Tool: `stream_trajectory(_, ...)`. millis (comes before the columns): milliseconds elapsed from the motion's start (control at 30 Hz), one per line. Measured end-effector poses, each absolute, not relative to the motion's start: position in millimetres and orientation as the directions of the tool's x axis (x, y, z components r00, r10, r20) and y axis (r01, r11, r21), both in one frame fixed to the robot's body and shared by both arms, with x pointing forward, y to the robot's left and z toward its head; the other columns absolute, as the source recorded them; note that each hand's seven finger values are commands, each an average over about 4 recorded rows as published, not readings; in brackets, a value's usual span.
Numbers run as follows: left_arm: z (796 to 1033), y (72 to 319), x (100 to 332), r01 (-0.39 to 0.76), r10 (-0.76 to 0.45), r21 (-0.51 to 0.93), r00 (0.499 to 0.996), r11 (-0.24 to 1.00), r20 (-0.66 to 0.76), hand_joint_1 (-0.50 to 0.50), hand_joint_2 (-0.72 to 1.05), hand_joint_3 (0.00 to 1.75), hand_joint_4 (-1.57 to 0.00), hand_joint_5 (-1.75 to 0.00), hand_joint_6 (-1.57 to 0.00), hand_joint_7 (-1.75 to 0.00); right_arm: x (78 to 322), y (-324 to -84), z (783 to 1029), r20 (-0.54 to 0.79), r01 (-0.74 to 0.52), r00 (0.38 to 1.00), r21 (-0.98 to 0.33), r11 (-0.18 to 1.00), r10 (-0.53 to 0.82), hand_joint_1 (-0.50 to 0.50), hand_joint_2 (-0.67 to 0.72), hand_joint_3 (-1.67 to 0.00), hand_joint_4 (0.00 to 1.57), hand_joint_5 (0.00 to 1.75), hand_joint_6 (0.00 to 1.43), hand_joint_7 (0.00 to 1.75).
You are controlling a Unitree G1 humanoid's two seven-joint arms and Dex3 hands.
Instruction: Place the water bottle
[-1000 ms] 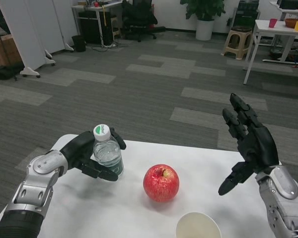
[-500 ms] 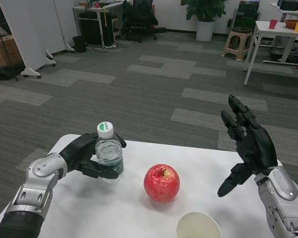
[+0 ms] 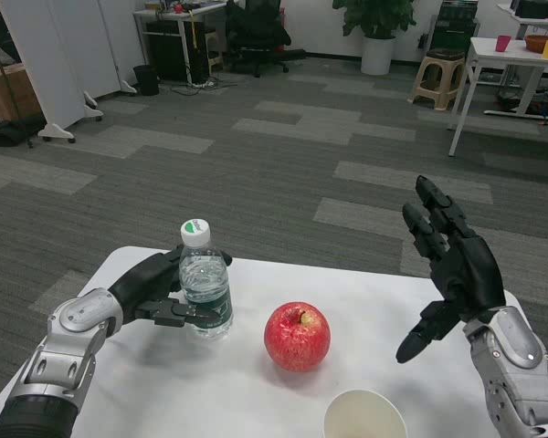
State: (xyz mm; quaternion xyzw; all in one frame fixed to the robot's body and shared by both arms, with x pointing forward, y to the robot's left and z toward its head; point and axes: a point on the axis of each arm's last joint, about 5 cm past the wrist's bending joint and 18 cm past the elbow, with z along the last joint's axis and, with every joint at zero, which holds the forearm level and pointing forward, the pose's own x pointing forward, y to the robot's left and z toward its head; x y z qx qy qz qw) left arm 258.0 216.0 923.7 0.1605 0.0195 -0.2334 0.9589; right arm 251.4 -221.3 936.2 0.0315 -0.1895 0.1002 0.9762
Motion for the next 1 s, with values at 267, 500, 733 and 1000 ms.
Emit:
stream_trajectory(267, 922.5, 216.8, 256.6, 0.453, -0.441, 0.302, 0.891, 0.839, -0.112, -0.5, 0.65, 0.09, 0.0, -1.39, 0.0, -0.66, 251.5, -220.2, 935.7, 0.377, -0.209, 0.908, 0.028, 0.978, 0.183, -0.46, 0.34, 0.0, 0.0, 0.0, 0.0, 0.0)
stream_trajectory(500, 922.5, 217.3, 256.2, 0.452, -0.442, 0.309, 0.891, 0.837, -0.105, -0.5, -0.37, 0.09, 0.0, -1.33, 0.0, -0.52, 251.5, -220.1, 935.7, 0.377, -0.209, 0.908, 0.028, 0.977, 0.183, -0.46, 0.34, 0.0, 0.0, 0.0, 0.0, 0.0)
stream_trajectory(733, 922.8, 217.3, 256.0, 0.446, -0.44, 0.315, 0.893, 0.838, -0.094, -0.5, -0.64, 0.09, 0.0, -0.82, 0.0, -0.31, 251.5, -220.1, 935.7, 0.377, -0.209, 0.908, 0.028, 0.977, 0.183, -0.46, 0.34, 0.0, 0.0, 0.0, 0.0, 0.0)
stream_trajectory(1000, 923.2, 218.2, 255.1, 0.368, -0.383, 0.229, 0.923, 0.901, 0.028, -0.5, -0.64, 0.09, 0.0, -0.51, 0.0, -0.21, 251.6, -220.1, 935.7, 0.377, -0.209, 0.908, 0.028, 0.978, 0.183, -0.46, 0.34, 0.0, 0.0, 0.0, 0.0, 0.0)
